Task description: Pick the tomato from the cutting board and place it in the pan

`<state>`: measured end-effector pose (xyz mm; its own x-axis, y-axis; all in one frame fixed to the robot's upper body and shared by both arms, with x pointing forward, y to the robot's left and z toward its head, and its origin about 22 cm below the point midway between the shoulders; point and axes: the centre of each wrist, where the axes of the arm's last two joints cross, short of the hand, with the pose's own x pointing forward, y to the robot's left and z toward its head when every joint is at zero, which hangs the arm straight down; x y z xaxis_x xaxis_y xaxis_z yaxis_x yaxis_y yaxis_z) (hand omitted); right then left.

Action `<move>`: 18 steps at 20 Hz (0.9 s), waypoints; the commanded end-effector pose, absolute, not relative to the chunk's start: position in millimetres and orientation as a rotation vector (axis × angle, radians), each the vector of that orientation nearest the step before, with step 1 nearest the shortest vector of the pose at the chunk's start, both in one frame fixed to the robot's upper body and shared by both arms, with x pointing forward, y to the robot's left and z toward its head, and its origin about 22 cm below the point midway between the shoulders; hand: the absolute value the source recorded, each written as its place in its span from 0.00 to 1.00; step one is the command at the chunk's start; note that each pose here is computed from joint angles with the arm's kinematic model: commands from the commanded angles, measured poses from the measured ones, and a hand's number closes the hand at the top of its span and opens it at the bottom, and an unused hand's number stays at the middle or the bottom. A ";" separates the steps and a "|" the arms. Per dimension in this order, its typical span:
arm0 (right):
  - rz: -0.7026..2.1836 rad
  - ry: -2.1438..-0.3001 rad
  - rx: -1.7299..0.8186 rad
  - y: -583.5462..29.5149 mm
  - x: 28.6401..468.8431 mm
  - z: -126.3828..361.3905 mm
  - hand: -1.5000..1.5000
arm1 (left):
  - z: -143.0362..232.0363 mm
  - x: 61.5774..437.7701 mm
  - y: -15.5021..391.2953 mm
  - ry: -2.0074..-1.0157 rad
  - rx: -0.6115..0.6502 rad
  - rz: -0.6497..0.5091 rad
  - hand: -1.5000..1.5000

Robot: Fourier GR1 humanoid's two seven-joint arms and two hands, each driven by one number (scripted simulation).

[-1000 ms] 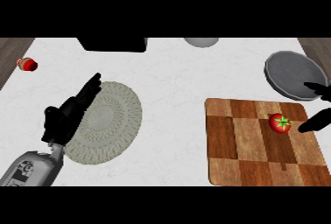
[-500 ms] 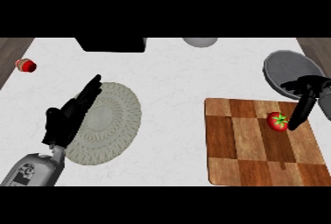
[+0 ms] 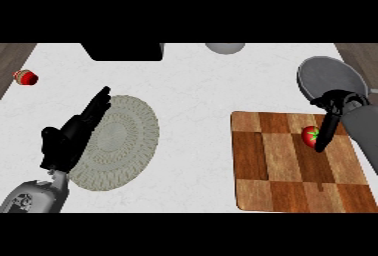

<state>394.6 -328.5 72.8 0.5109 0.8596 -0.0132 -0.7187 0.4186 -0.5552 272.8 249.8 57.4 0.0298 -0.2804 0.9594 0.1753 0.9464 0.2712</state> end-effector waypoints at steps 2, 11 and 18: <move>1.013 -0.244 -0.576 -312.4 389.4 54.5 0.00 | 48.1 276.1 255.4 -1.499 0.105 -0.347 0.50; 1.017 -0.256 -0.591 -331.5 375.3 50.8 0.00 | 49.9 271.6 246.6 -1.505 0.105 -0.356 0.50; 1.033 -0.242 -0.520 -314.8 375.7 21.0 0.00 | 48.7 268.2 250.4 -1.503 0.105 -0.353 0.50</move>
<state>374.2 -323.6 27.8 0.5107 0.8579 -0.0573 -0.7293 0.3969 -0.5573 268.7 246.7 51.3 0.0312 -0.2846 0.9581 0.1647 0.9470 0.2759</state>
